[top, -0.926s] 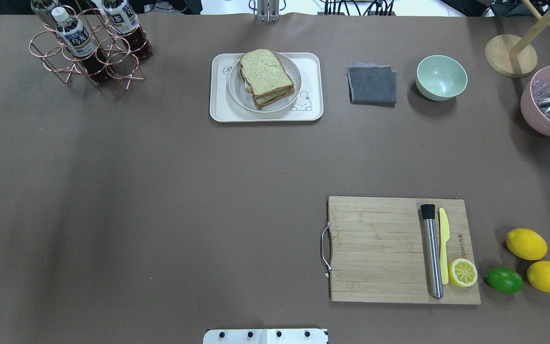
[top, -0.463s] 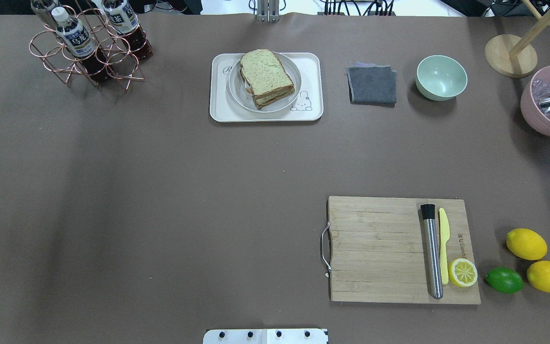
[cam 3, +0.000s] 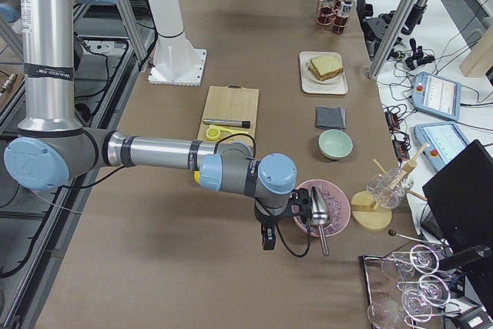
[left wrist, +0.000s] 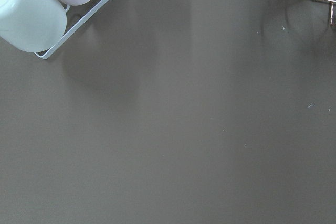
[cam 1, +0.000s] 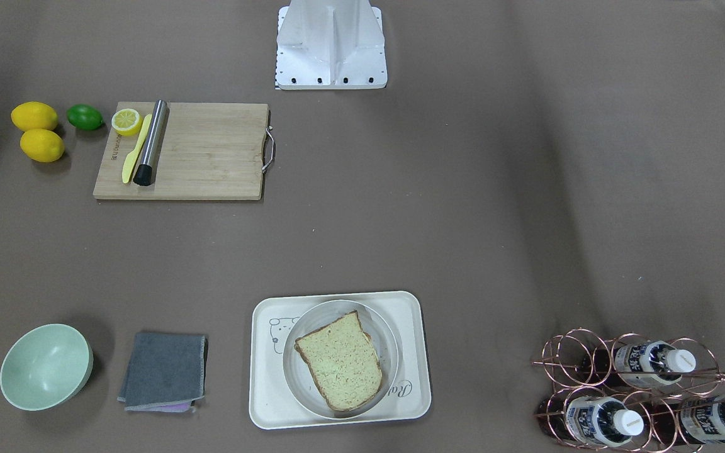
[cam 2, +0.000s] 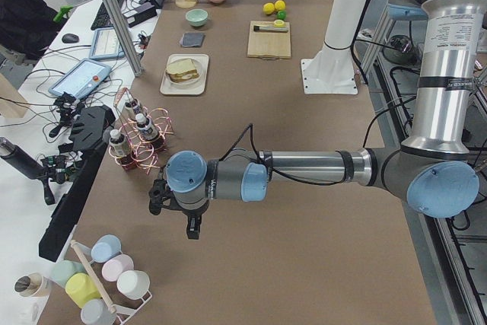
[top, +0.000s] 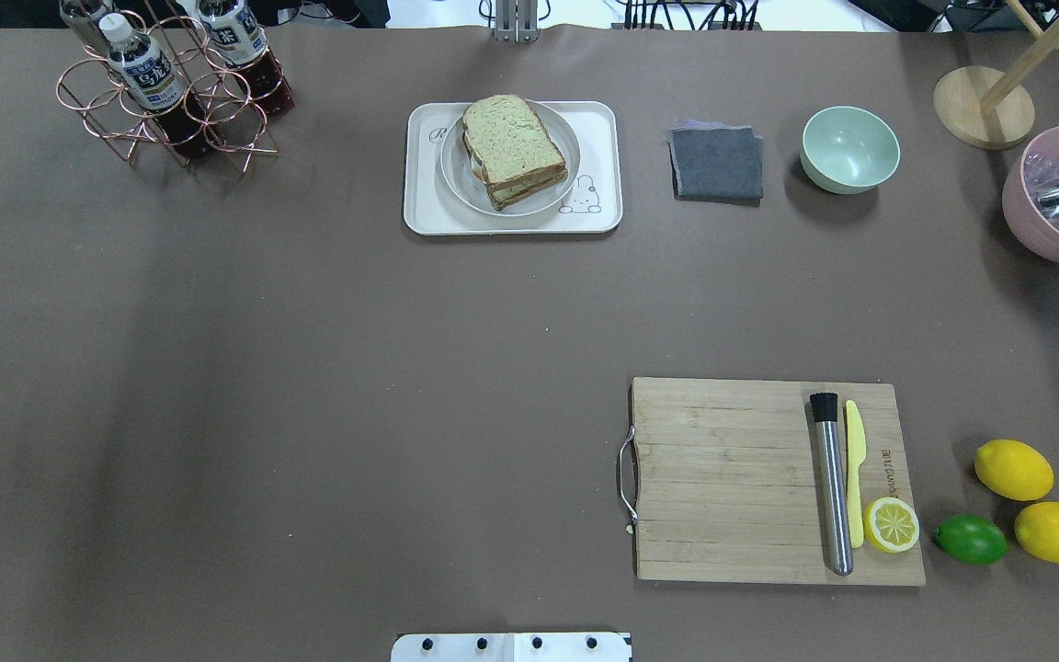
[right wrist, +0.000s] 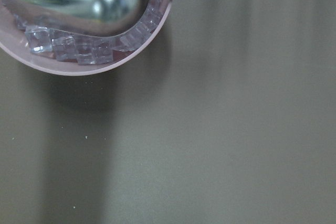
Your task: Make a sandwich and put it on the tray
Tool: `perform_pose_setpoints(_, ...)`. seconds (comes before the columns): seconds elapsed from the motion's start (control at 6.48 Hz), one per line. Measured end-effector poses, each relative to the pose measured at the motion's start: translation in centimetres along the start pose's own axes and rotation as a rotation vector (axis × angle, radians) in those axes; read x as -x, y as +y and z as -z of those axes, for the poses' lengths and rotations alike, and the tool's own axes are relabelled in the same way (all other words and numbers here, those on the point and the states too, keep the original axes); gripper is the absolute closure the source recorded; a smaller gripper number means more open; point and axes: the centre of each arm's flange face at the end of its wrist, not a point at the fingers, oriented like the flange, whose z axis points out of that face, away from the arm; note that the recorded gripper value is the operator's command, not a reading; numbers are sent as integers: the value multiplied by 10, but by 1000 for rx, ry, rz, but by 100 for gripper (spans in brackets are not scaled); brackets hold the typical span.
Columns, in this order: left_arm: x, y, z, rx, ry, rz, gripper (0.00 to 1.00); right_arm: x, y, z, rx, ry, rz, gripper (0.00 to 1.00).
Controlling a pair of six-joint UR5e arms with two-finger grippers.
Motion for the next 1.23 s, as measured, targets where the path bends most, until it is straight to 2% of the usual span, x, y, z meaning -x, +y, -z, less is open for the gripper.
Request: perform_pose_setpoints(1.23,-1,-3,3,-7,0,-1,2,1,0,2,-4,2,-1,1)
